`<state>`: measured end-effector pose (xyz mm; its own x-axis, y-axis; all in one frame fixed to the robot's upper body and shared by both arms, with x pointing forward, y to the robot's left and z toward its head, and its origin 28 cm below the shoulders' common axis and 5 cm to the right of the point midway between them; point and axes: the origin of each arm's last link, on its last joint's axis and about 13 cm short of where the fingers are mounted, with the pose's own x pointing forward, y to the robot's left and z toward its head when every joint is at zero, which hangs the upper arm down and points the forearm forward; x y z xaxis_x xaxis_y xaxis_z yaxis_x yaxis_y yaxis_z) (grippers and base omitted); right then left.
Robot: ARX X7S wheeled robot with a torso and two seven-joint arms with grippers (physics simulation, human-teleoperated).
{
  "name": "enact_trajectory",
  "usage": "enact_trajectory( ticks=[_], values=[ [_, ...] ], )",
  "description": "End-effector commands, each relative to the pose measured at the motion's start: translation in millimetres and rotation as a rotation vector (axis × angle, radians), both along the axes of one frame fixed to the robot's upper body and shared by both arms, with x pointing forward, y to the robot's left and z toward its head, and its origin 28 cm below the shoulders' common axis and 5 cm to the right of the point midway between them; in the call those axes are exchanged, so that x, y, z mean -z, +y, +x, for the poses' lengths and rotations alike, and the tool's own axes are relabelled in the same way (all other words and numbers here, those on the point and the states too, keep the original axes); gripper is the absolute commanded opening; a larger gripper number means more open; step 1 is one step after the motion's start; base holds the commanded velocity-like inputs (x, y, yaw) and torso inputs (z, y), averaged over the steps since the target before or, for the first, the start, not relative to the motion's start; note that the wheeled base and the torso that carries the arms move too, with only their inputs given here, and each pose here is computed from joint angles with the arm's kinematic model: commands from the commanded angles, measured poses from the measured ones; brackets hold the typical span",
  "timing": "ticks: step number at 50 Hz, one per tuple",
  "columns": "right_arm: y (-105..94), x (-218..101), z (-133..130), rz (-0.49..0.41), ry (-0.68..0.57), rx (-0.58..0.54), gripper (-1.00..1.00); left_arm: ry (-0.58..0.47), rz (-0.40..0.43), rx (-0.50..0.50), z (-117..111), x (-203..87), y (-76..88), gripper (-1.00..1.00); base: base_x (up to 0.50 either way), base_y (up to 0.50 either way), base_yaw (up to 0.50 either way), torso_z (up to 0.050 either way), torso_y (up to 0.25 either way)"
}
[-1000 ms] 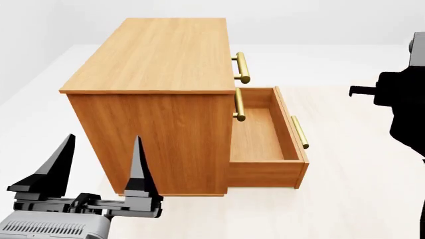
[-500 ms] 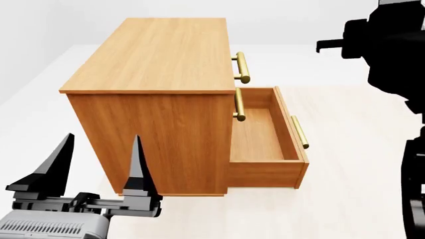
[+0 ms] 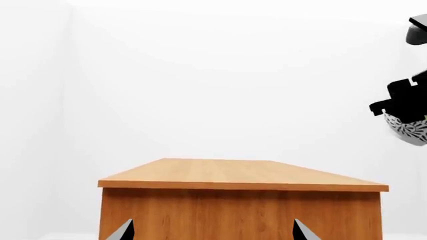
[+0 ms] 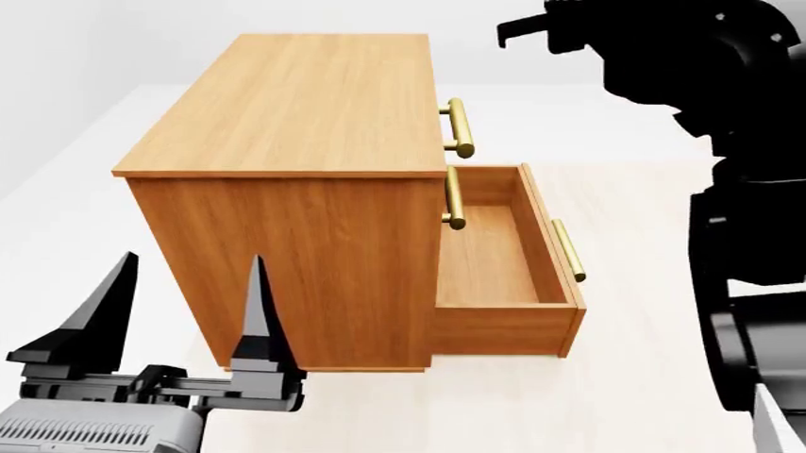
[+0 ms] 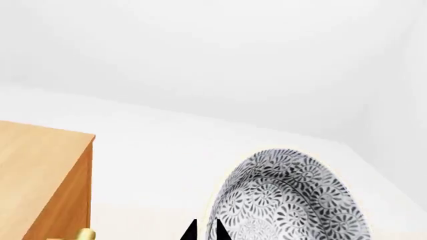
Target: Put the bowl on top of the cabinet.
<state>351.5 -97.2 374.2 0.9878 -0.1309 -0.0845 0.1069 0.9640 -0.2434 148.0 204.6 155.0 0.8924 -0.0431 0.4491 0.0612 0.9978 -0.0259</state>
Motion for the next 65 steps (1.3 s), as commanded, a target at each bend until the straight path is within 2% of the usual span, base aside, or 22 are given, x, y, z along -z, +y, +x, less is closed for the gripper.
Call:
enact_trajectory(
  ticks=[1, 9, 25, 30, 46, 65],
  values=[
    [31.7, -9.0, -5.7, -0.048, -0.020, -0.082, -1.00, 0.000, 0.000, 0.000, -1.1, 0.0, -0.5, 1.00, 0.00, 0.00, 0.00, 0.000, 0.000],
    [48.7, 0.2, -11.4, -0.070, -0.011, -0.149, -1.00, -0.001, 0.000, 0.000, -1.7, 0.0, -0.6, 1.00, 0.00, 0.00, 0.00, 0.000, 0.001],
    [78.2, -8.4, -29.5, -0.107, -0.034, -0.230, -1.00, -0.004, -0.003, -0.001, -2.3, -1.8, -0.3, 1.00, 0.00, 0.00, 0.00, 0.000, 0.001],
    [84.3, -1.8, -34.0, -0.147, -0.040, -0.253, -1.00, -0.004, -0.005, 0.001, -2.0, -1.7, -0.4, 1.00, 0.00, 0.00, 0.00, 0.000, 0.000],
    [102.9, 10.2, -41.9, -0.171, -0.026, -0.304, -1.00, -0.004, -0.005, 0.001, -2.3, -1.1, -1.1, 1.00, 0.00, 0.00, 0.00, 0.000, 0.001],
    [124.7, -3.0, -56.8, -0.201, -0.054, -0.355, -1.00, -0.002, -0.005, 0.008, -3.5, -0.8, -2.8, 1.00, 0.00, 0.00, 0.00, 0.000, 0.001]
  ],
)
